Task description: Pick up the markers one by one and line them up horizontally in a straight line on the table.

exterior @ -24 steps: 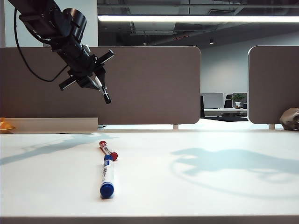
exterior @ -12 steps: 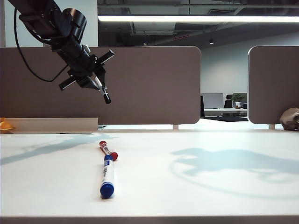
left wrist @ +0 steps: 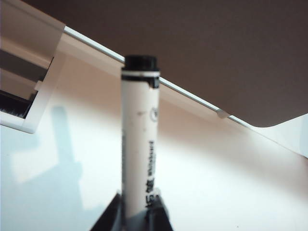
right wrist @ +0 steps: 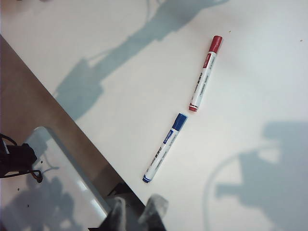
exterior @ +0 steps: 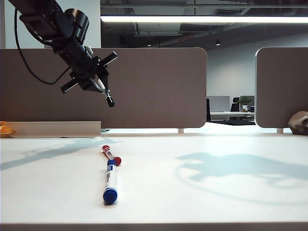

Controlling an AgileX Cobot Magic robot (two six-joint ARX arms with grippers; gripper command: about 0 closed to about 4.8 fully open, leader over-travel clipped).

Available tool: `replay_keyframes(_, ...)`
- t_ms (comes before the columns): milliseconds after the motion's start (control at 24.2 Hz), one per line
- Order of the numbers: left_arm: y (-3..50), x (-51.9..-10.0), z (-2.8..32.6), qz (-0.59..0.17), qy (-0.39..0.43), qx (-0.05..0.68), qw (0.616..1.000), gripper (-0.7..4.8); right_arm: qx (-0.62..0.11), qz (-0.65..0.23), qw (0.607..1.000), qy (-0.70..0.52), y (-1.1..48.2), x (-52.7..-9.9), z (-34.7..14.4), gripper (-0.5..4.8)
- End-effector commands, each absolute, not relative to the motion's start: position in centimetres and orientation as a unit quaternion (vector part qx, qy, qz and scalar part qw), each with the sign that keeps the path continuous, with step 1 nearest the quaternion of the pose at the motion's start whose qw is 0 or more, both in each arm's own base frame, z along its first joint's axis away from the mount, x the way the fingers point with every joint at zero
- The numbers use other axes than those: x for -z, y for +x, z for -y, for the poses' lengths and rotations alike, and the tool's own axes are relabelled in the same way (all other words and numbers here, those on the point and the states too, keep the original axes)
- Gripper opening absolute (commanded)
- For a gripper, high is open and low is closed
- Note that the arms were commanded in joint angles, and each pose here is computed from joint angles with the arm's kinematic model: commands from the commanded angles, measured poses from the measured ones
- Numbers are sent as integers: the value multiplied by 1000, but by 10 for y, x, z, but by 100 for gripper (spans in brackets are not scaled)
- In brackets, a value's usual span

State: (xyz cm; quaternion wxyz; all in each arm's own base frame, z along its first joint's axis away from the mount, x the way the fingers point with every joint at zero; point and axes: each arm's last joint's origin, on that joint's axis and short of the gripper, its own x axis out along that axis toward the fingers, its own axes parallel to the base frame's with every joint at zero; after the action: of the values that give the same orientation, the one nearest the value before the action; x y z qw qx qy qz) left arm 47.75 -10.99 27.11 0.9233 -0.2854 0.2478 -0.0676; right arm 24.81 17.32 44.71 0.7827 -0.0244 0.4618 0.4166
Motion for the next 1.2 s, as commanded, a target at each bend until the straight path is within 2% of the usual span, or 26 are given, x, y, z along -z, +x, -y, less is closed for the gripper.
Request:
replay_keyframes(41,477,-270,110,-257,-286,67,921,22,-419,-453,786,-23,247,-450,-172,63)
replay_keyframes(331,477,-246,113,-325,-288,85,897,22,-420,-452,787,-23,247,-450,-172,63)
replay_keyframes(1199,470,-229,105,-405,-280,46,869,22,-420,-450,788,-23,247,-451,-173,63)
